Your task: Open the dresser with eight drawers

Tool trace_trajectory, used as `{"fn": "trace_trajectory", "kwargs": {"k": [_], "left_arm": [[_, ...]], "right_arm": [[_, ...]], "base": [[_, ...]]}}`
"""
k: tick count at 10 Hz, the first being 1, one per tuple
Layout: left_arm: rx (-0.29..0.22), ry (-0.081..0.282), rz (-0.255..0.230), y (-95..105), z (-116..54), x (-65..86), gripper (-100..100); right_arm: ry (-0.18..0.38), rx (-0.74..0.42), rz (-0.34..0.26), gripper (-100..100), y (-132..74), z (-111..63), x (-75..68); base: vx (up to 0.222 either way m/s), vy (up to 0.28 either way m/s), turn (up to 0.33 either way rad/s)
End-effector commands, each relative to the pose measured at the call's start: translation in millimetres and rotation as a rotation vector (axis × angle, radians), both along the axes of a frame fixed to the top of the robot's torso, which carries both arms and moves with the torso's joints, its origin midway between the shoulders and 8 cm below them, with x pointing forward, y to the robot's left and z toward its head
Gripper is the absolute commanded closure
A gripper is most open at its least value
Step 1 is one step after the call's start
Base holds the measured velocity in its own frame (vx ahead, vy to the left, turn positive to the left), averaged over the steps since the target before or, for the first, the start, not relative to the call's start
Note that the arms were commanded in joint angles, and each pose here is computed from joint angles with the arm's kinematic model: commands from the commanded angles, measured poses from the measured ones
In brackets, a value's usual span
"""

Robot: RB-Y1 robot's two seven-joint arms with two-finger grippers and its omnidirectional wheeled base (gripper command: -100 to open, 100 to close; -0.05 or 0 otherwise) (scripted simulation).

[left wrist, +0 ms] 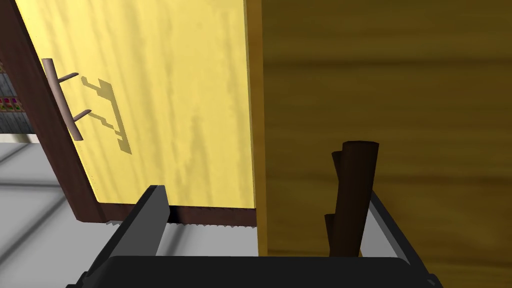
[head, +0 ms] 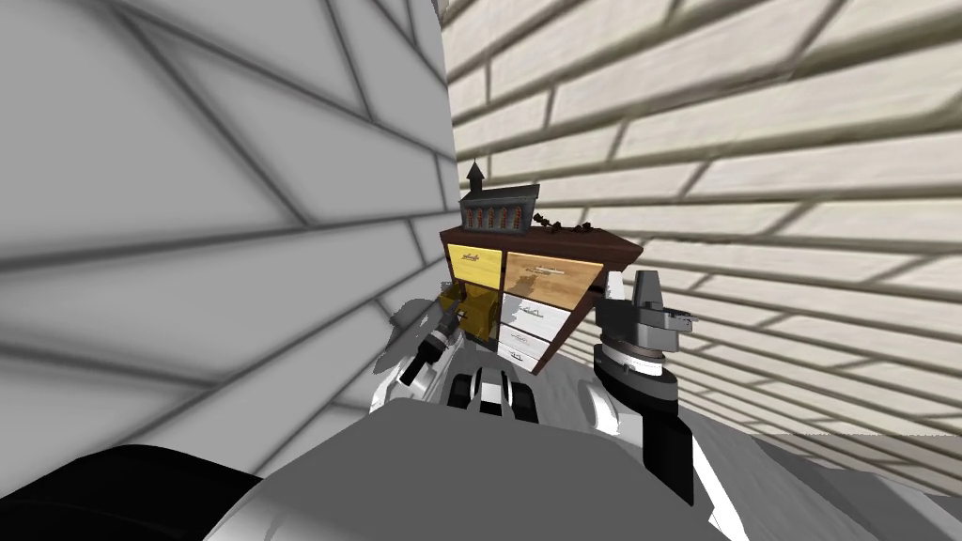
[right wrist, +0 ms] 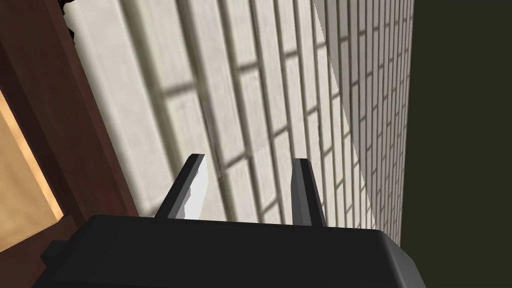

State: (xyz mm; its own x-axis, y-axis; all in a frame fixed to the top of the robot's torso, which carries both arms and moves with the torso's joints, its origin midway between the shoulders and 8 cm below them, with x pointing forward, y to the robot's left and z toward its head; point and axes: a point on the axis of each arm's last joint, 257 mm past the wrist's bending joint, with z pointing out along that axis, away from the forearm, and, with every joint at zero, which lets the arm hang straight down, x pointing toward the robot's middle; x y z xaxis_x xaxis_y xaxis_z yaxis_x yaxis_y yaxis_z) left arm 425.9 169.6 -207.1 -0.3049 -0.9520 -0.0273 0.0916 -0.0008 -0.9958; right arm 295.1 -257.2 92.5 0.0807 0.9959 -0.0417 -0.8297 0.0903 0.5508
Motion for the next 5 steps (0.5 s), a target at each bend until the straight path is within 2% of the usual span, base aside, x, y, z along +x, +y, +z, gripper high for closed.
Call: {"fn": "trace_trajectory", "kwargs": {"k": [1,5], "left_arm": [[0.001,0.004,0.001,0.4,-1.3,-0.3,0],[0.005,0.017,0.005,2.2,-6.9,-1.0,0]], "right_arm": [[0.0,0.0,0.0,0,0.0,0.0,0.0],[0.0,0.0,0.0,0,0.0,0.0,0.0]], "base": [[0.006,0.001,0.002],[0.0,0.0,0.0]]}}
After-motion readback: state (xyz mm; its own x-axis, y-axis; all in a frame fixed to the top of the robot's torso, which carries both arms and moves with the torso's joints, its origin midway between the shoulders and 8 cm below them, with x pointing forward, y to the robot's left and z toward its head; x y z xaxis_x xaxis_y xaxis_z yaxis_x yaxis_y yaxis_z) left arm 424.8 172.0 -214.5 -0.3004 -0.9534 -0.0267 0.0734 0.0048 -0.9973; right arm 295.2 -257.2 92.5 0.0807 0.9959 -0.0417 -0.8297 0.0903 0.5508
